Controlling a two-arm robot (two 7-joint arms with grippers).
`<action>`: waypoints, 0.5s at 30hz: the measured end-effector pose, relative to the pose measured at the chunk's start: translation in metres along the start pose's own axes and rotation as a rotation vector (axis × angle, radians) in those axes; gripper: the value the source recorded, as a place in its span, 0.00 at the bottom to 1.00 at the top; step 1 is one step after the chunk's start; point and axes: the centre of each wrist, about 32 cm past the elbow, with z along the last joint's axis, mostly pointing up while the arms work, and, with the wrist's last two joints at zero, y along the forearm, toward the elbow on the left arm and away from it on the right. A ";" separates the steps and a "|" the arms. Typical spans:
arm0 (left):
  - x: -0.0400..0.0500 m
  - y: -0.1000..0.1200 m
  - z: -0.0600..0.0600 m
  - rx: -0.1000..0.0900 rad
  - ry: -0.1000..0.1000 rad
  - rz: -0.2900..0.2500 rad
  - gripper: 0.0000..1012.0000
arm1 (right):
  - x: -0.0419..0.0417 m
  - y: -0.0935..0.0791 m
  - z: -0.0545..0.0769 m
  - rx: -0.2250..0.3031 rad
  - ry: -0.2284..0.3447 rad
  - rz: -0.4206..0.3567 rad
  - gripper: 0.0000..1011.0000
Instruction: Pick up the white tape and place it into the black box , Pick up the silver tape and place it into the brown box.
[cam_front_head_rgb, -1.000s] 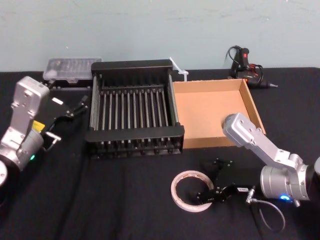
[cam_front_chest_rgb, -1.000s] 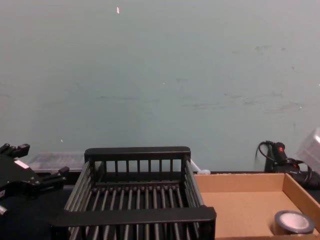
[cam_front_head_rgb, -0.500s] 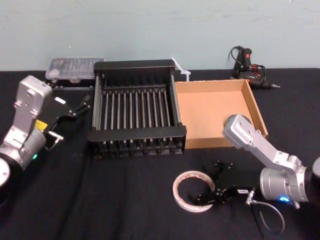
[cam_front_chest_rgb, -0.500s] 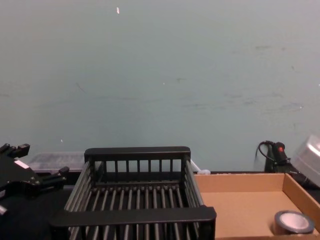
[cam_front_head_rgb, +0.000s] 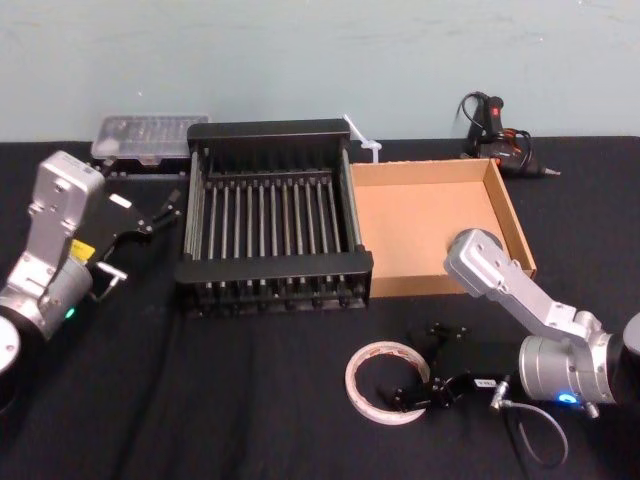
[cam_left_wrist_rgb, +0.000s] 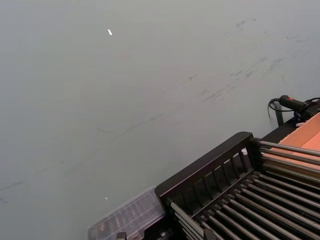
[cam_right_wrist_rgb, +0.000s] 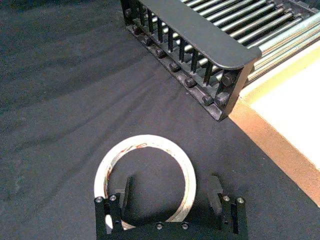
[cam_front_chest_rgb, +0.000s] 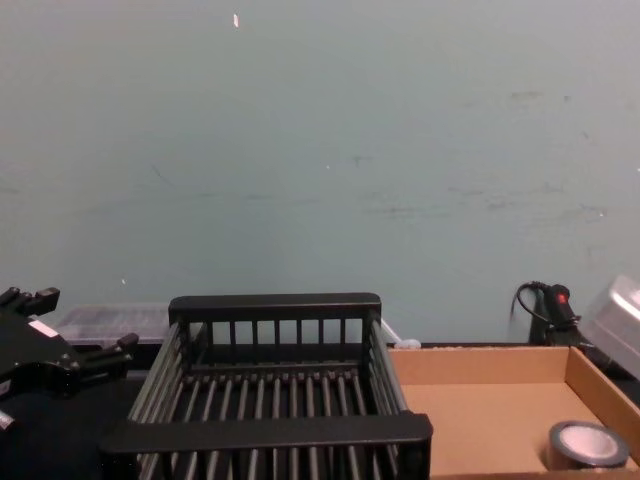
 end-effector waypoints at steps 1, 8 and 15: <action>0.0000 0.000 0.000 0.000 0.000 0.000 0.99 | 0.0000 0.000 0.000 0.000 0.001 -0.001 0.99; 0.0000 0.000 0.000 0.000 0.000 0.000 0.99 | 0.0002 0.000 -0.001 0.003 0.009 -0.004 0.99; 0.0000 0.000 0.000 0.000 0.000 0.000 0.99 | 0.0005 0.001 -0.001 0.003 0.013 -0.006 0.99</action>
